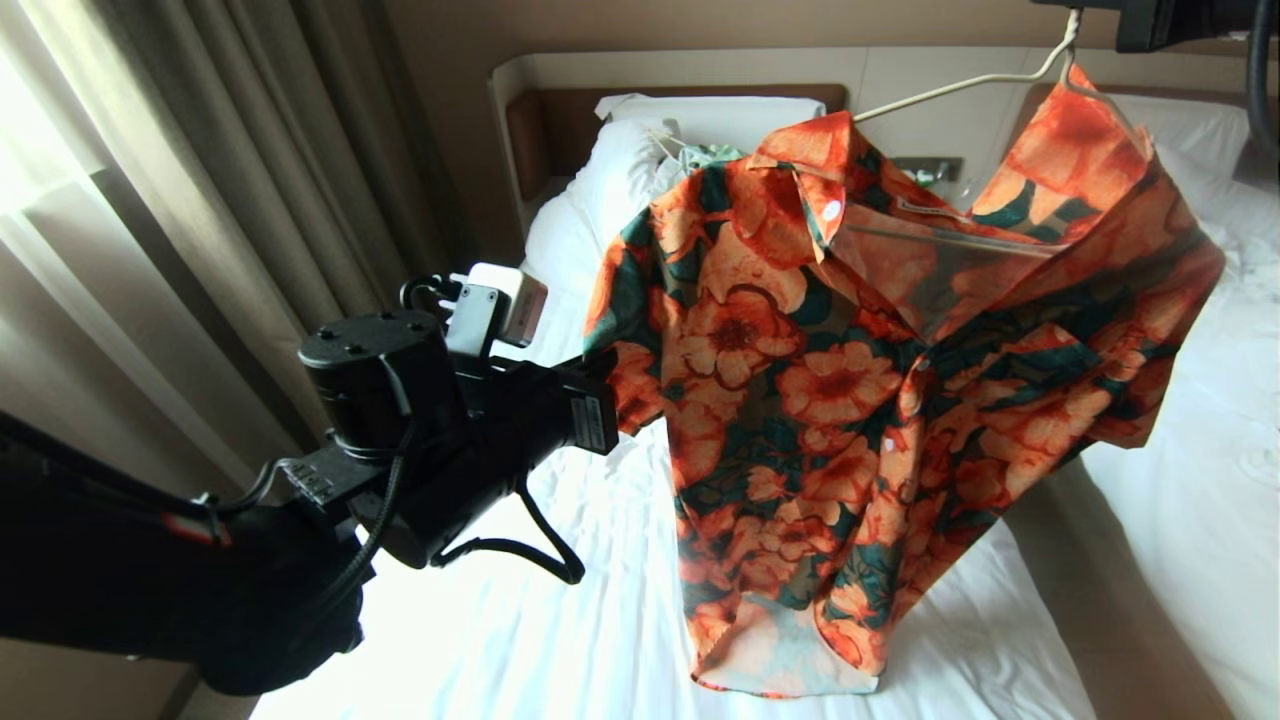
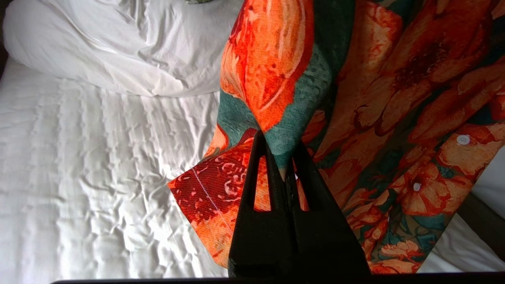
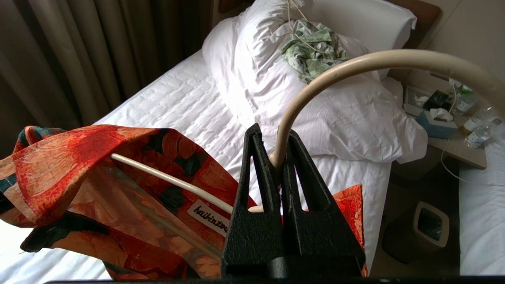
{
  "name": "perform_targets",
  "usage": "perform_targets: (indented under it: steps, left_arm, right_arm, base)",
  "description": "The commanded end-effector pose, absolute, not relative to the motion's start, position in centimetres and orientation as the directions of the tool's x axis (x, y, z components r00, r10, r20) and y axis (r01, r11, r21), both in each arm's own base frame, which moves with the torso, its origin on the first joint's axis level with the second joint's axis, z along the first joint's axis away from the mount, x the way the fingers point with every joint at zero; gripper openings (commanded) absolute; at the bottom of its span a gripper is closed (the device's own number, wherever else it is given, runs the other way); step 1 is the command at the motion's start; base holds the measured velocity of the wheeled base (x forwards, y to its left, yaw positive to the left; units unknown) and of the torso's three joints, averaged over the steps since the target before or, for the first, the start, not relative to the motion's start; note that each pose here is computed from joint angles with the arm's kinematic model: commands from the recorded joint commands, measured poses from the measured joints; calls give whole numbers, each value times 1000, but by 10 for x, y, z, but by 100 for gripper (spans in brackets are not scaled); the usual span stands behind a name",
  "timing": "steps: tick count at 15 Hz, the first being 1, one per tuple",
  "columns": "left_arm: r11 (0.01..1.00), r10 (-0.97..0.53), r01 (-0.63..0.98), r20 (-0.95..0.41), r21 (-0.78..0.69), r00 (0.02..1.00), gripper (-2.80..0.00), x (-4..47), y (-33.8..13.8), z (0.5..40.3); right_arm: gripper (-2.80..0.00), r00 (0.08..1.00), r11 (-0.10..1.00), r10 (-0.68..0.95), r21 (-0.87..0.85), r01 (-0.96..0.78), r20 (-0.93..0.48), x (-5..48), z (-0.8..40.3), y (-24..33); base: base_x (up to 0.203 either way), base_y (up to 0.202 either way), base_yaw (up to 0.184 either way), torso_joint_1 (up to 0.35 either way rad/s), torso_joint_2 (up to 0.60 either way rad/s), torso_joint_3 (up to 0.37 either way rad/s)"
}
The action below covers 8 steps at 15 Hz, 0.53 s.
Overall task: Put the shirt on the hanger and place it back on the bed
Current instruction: Take the clothes hanger out of the clothes
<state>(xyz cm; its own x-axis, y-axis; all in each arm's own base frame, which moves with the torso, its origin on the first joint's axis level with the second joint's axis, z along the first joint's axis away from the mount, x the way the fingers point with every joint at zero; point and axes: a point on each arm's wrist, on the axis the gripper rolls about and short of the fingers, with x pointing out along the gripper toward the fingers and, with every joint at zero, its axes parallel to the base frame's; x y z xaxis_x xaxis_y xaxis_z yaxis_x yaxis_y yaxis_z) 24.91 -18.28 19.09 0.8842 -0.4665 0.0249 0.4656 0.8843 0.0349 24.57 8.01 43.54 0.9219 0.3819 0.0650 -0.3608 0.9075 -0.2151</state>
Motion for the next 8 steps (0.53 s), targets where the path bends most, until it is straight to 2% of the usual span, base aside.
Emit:
perform_targets:
  steps: [1,2,8]
  left_arm:
    - [877,-481,479,53,38,875,-280,238,-182,199]
    - [876,-481,479,64,48,874,0,235,-180,202]
    - [880,-475,473,119,44,872,0,209,-164,219]
  right_arm:
    - [-280,922,907,382,-216,-361,61,247,435,80]
    - [-280,922,907,382,-216,-361,61,247,435,80]
    - [-280,924,909,378,-216,-358,60,247,435,79]
  base:
    - [0,0,0,0,0,0]
    - [0,0,0,0,0,0]
    - [0,0,0,0,0,0]
